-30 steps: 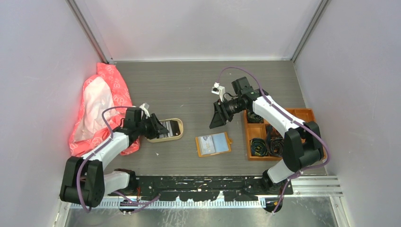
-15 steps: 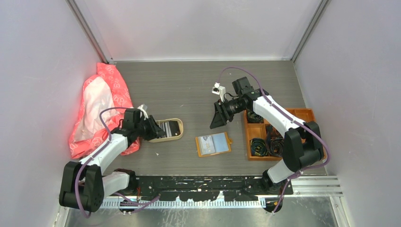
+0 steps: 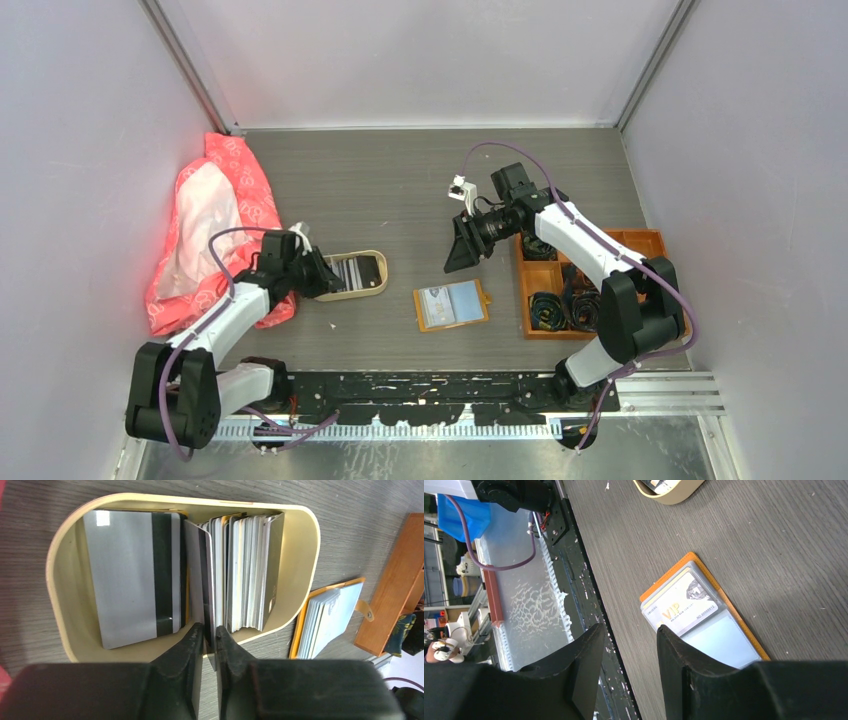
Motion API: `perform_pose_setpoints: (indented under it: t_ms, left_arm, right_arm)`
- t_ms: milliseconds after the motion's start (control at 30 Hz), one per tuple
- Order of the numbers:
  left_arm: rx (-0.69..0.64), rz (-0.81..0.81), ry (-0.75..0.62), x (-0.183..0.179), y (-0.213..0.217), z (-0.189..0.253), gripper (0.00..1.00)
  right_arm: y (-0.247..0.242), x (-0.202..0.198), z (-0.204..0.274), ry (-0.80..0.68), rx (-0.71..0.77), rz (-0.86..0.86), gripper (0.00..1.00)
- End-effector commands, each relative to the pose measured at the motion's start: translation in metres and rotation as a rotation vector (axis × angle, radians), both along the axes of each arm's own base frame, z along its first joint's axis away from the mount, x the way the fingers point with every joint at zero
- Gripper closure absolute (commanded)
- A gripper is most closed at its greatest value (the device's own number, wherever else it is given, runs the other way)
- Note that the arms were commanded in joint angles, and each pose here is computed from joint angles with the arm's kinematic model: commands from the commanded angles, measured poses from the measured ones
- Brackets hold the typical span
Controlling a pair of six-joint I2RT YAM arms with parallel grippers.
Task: Put the credit cards into the card holder
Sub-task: Pick up the credit card from the storage box, then insert the credit card into the card holder.
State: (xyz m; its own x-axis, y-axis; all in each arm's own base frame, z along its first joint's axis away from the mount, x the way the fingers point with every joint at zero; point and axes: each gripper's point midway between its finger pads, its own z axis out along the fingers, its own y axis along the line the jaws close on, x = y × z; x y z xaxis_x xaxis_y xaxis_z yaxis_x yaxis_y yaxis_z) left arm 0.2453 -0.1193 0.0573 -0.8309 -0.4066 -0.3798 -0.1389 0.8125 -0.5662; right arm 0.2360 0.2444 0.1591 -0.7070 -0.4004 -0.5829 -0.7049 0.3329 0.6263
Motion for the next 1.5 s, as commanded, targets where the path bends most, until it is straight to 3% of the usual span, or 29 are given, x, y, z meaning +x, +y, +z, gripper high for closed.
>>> perform_pose_setpoints:
  t_ms: [0,167,500,767,900,1067,1167,1467]
  left_arm:
    - [0.030,0.006,-0.074,0.012,0.006,0.022,0.87]
    - [0.077,0.034,-0.077,0.010,0.015,0.024,0.99]
    - [0.148,0.064,-0.092,0.004,0.030,0.036,1.00]
    - [0.136,0.054,-0.189,-0.004,0.030,0.067,1.00]
    - [0.009,-0.028,-0.300,-0.007,0.007,0.093,1.00]
    - [-0.307,-0.170,-0.506,-0.012,-0.041,0.142,1.00]
    - [-0.430,-0.223,-0.639,-0.019,-0.063,0.166,1.00]
    - [-0.527,-0.358,-0.800,-0.048,-0.134,0.188,1.00]
  right_arm:
    - [0.004,0.006,0.023,-0.060,0.052,0.019,0.51]
    - [0.004,0.005,0.022,-0.053,0.051,0.019,0.51]
    - [0.003,0.006,0.019,-0.063,0.040,0.020,0.51]
    - [0.000,0.008,0.013,-0.129,0.025,0.021,0.52]
    - [0.001,0.003,0.017,-0.186,0.064,0.048,0.52]
    - [0.007,-0.021,0.029,-0.243,0.218,0.147,0.53]
    - [0.013,-0.031,0.038,-0.241,0.289,0.176,0.53]
    - [0.035,-0.031,0.052,-0.107,0.358,0.109,0.48]
